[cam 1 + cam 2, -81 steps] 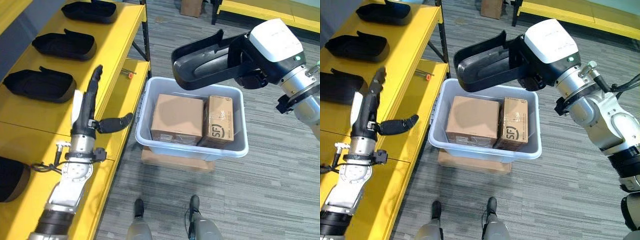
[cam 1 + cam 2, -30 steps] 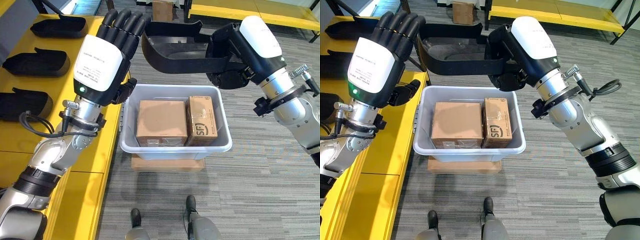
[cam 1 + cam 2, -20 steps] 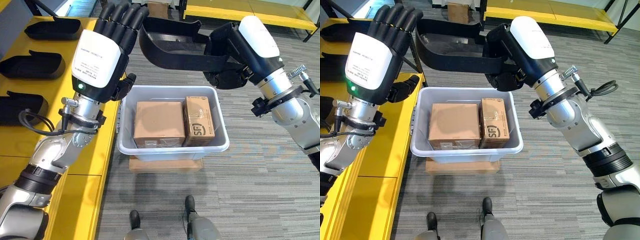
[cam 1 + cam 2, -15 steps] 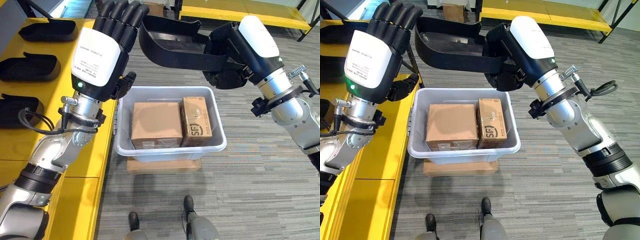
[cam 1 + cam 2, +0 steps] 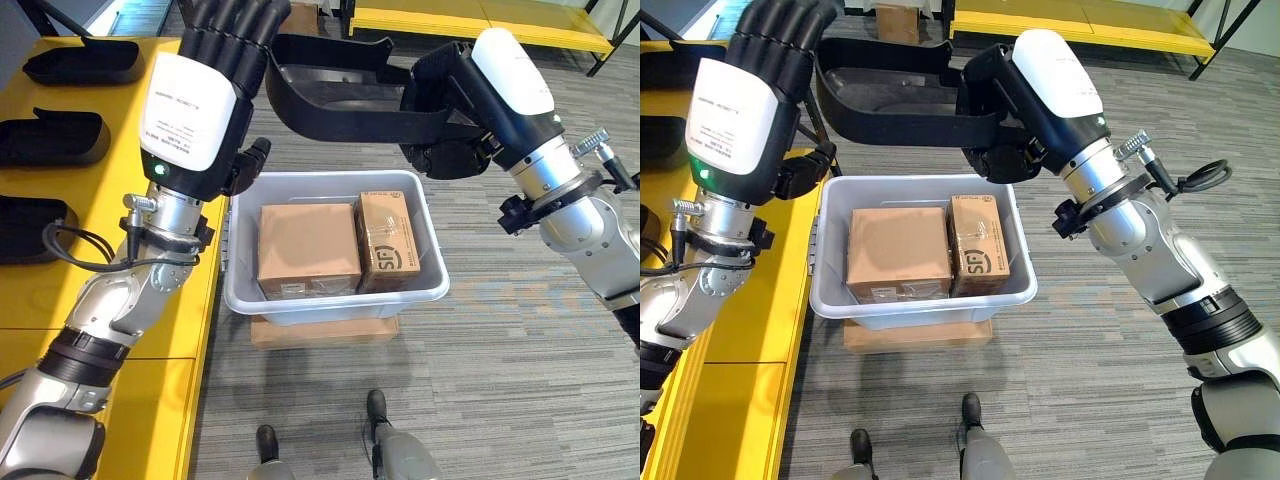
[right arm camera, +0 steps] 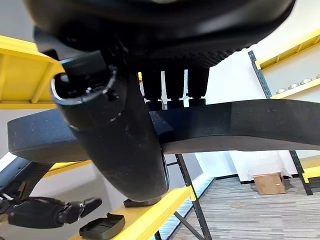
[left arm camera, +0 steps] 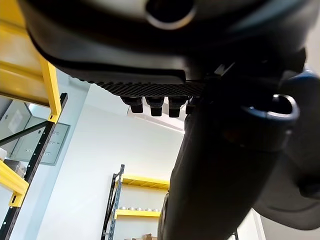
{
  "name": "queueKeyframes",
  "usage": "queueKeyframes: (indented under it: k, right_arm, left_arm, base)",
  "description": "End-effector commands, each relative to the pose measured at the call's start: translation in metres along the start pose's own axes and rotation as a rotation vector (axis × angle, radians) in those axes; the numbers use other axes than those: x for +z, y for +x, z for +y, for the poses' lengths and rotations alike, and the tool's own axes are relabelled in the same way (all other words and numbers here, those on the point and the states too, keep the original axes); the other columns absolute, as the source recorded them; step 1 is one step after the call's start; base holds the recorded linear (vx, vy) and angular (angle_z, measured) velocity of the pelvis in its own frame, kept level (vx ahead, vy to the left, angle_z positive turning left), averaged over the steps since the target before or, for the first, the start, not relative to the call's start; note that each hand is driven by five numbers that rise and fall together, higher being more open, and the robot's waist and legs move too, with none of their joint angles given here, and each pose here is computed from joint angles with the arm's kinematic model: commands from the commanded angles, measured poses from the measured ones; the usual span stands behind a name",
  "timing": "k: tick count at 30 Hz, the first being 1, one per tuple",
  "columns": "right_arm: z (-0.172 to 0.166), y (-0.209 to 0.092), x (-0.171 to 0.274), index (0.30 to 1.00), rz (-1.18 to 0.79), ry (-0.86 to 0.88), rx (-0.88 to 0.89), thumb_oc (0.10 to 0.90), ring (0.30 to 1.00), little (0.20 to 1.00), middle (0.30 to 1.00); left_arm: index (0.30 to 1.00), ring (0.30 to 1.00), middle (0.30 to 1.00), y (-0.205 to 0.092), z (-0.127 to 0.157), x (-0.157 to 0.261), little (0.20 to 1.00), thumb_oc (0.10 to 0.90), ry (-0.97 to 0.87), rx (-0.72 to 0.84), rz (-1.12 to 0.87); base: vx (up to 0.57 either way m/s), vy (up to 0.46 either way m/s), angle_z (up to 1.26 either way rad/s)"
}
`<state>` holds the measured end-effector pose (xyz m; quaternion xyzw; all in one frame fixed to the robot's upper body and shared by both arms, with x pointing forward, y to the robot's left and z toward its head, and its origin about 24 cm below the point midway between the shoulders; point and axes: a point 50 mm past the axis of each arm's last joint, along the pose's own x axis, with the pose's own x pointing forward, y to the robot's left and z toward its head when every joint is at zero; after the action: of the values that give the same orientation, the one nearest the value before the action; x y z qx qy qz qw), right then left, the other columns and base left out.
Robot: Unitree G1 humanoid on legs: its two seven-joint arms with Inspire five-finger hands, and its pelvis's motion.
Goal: Move parts from the plastic box to the shelf.
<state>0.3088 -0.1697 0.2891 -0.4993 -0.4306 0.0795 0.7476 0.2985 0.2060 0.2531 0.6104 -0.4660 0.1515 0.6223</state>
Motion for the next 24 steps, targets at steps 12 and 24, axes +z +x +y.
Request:
queueKeyframes:
  k: [12,24]
  right_arm:
    - [-0.009,0.008,0.021,0.3,-0.118,0.136,-0.169,0.4,0.3,0.3,0.3]
    - [-0.007,0.01,0.024,0.3,-0.135,0.151,-0.146,0.4,0.3,0.3,0.3]
  left_arm:
    - [1.0,1.0,1.0,0.01,0.003,0.018,1.0,0.9,-0.066,0.116,-0.048]
    - [1.0,1.0,1.0,0.026,0.004,0.045,1.0,0.9,-0.024,0.023,-0.298]
  base:
    - [0.01,0.005,-0.05]
    - [0.01,0.006,-0.02]
